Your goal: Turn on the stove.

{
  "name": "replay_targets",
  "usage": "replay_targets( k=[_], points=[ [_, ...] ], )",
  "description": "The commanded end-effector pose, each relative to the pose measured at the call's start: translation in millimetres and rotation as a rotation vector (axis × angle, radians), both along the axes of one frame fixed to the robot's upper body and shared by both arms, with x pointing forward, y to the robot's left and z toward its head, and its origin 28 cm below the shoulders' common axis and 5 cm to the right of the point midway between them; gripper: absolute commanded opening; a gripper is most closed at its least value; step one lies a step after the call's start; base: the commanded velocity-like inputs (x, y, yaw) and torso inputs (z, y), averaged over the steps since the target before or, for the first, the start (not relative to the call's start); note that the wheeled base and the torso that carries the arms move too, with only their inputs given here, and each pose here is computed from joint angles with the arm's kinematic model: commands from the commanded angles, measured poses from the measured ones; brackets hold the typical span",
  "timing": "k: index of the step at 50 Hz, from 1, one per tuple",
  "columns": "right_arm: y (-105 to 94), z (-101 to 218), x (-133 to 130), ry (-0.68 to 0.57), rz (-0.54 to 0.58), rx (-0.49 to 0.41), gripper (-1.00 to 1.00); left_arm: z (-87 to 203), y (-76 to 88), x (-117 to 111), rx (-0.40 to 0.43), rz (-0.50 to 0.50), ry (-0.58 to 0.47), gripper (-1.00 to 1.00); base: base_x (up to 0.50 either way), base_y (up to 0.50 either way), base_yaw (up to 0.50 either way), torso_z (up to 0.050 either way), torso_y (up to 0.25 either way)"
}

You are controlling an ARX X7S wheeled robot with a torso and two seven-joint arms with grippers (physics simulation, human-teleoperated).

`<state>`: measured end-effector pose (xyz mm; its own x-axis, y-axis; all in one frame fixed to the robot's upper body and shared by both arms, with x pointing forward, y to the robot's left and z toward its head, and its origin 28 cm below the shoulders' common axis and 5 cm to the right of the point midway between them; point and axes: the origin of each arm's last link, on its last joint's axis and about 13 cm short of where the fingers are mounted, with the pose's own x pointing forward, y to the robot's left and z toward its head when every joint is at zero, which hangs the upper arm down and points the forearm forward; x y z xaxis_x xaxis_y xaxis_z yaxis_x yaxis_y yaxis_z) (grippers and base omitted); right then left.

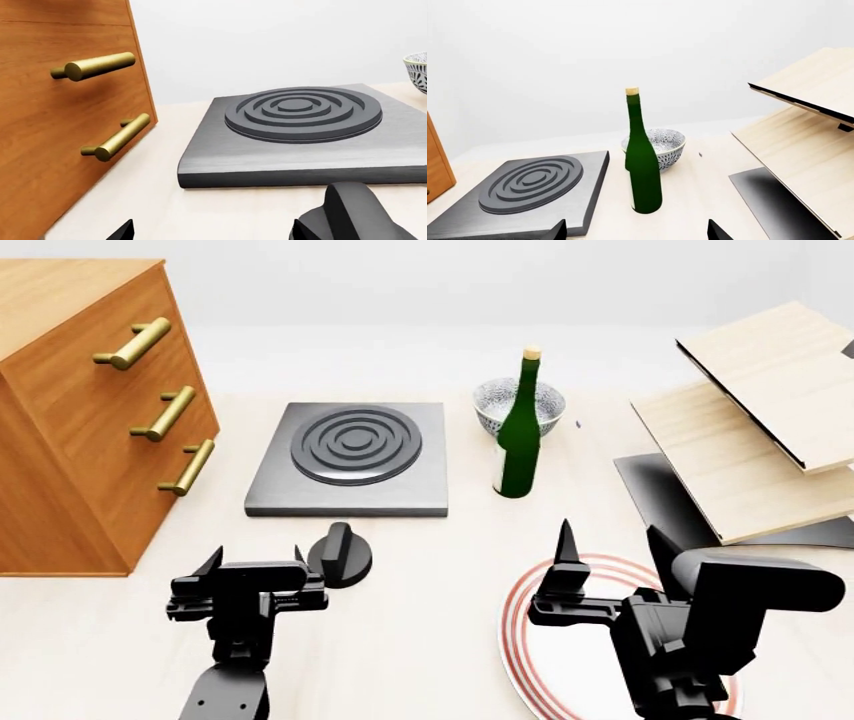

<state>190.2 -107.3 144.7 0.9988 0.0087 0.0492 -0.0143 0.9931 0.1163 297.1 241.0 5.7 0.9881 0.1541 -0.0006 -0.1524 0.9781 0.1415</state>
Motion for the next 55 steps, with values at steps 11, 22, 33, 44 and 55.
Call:
replay_targets(
  k=[11, 22, 33, 44, 55],
  points=[
    [-2.1, -2, -1, 0.0, -0.003, 0.007, 1.0, -18, -35.3, 17, 0.007, -0.075, 0.049, 1.0, 0.0, 0.0, 0.0, 0.0, 0.0],
    [-3.9, -2, -2, -0.001, -0.007, 0.009, 1.0, -4, -61.7, 13, -0.021, -0.185, 0.043, 1.0, 0.0, 0.0, 0.0, 0.0, 0.0],
    [-1.8, -1, -3, -0.003, -0.01, 0.002, 1.0, 129, -18.7, -88, -0.239, -0.303, -0.016, 1.0, 0.0, 0.0, 0.0, 0.0, 0.0],
    [-1.9, -2, -3, -0.003, -0.011, 0.004, 1.0, 142, -20.9, -97, -0.221, -0.323, -0.102, 1.0, 0.0, 0.0, 0.0, 0.0, 0.0],
    [-1.6, -2, -3, 0.001, -0.012, 0.005, 1.0, 141, -20.4, -97, -0.221, -0.32, -0.097, 1.0, 0.0, 0.0, 0.0, 0.0, 0.0]
  ],
)
